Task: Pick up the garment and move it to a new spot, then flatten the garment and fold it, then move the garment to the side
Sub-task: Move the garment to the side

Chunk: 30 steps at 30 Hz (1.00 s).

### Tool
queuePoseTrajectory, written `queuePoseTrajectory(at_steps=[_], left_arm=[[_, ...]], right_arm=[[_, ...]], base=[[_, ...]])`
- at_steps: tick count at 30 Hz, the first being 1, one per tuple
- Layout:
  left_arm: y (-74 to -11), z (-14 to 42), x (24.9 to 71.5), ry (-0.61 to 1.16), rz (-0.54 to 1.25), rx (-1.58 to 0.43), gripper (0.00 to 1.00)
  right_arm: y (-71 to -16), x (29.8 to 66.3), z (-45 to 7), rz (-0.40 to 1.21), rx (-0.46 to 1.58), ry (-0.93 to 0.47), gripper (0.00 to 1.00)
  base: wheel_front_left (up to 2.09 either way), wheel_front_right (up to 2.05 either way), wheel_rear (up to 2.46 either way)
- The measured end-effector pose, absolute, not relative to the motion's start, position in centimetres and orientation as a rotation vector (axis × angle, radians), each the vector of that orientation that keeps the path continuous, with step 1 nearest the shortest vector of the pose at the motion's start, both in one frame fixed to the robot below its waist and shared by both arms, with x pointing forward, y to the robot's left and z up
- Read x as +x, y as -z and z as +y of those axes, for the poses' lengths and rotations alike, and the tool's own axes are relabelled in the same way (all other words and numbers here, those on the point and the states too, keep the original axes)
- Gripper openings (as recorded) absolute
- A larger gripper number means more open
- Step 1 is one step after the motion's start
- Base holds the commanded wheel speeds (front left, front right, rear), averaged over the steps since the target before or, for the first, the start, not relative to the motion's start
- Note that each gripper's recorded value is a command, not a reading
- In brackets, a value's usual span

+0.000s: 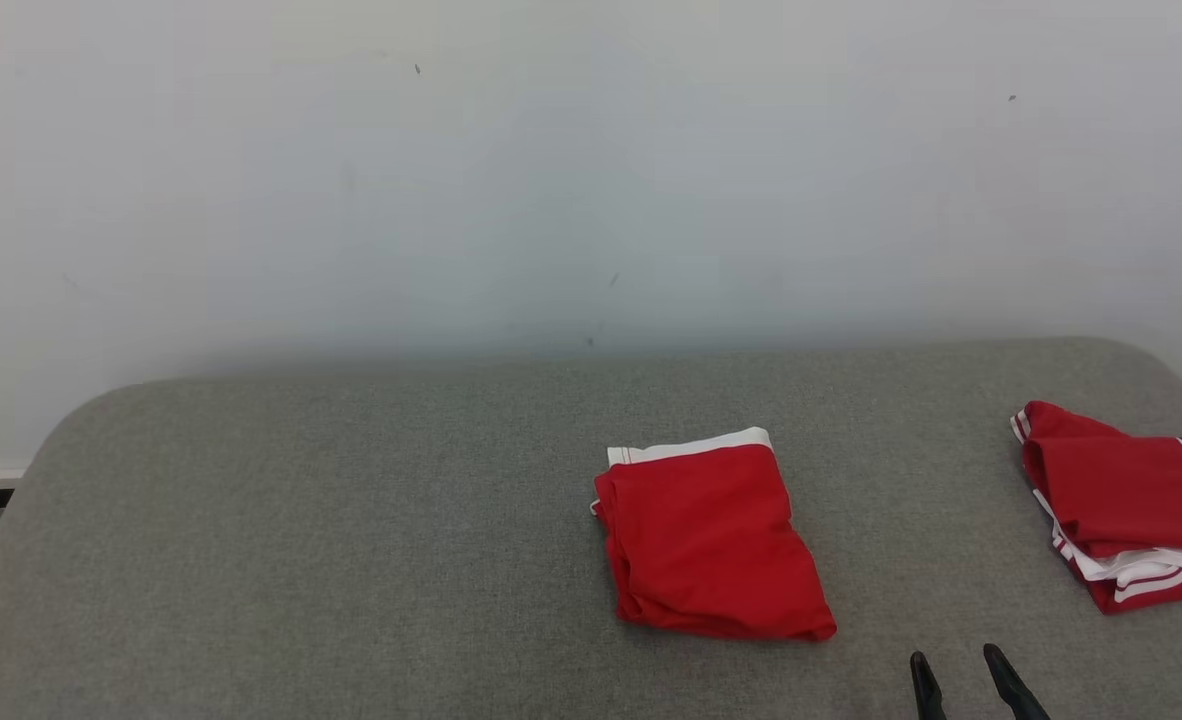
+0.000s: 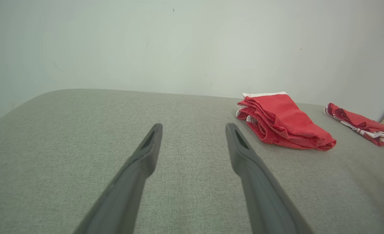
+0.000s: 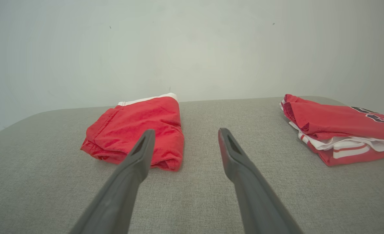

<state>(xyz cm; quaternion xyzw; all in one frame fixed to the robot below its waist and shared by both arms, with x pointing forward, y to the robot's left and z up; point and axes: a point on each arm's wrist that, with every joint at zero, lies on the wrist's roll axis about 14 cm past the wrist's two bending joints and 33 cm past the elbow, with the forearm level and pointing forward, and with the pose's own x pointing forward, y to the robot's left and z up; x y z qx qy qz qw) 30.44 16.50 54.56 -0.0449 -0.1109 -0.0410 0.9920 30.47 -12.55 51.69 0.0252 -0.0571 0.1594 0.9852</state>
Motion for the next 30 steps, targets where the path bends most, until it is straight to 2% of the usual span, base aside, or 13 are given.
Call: queuePoseTrajectory(at_steps=[9, 15, 30], left_arm=[[-54.2, 15.9, 30.9, 0.096, -0.205, -0.088, 1.0], [-54.6, 14.5, 32.1, 0.144, -0.21, -0.077, 1.0], [-54.9, 15.9, 35.4, 0.109, -0.214, -0.098, 1.0]], right_arm=[[-51.0, 31.9, -11.1, -0.075, 0.141, -0.356, 1.0], [-52.0, 36.7, -10.6, -0.069, 0.278, -0.354, 1.0], [-46.4, 46.0, -9.7, 0.207, 0.363, -0.37, 1.0]], base=[[0.0, 0.0, 0.0], [0.0, 0.0, 0.0], [0.0, 0.0, 0.0]])
